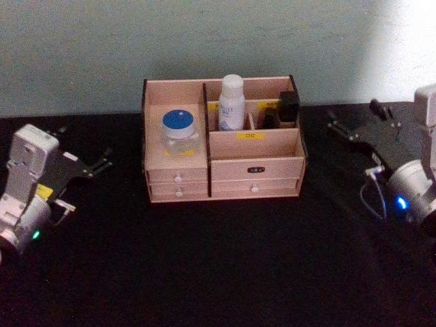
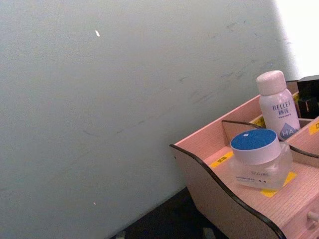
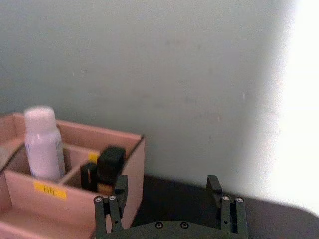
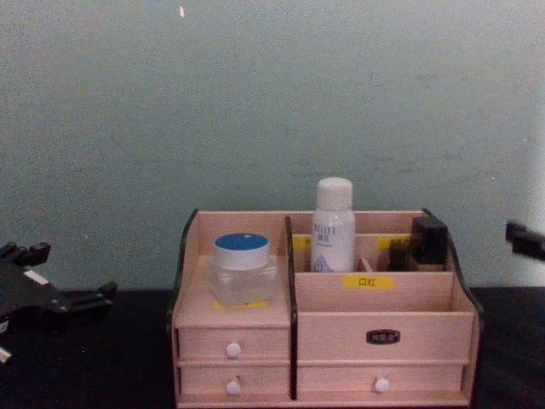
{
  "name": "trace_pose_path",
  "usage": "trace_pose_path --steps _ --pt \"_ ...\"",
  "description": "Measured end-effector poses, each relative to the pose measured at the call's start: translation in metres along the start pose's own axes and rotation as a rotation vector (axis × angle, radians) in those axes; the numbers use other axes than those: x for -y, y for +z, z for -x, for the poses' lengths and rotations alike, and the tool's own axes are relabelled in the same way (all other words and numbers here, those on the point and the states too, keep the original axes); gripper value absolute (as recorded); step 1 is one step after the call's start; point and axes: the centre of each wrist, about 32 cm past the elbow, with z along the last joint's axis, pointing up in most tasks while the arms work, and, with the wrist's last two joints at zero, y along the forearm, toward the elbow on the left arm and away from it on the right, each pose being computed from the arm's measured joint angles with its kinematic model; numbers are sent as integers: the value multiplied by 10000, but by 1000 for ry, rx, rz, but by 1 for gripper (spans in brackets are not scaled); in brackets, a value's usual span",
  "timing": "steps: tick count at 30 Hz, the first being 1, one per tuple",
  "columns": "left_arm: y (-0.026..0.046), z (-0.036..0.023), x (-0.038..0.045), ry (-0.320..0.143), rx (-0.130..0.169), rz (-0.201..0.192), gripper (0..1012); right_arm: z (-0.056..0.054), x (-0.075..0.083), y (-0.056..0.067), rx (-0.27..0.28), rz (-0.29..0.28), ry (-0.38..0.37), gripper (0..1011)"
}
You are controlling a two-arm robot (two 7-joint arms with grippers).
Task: Pick up the facial cleanser and watermelon frost from the table and place them into the tiered storage box.
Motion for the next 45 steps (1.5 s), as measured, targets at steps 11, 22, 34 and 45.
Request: trace_pose_path --steps 11,22,34,45 --pt "0 0 0 0 0 0 1001 110 34 -285 -5 103 -14 1002" --pt "0 0 0 0 0 0 1001 120 28 -325 -6 120 -19 1002" --pt "0 0 0 0 0 0 1001 121 29 -325 -6 120 -18 1002" --pt "0 0 0 0 0 0 1001 121 29 -322 -6 119 -17 1002"
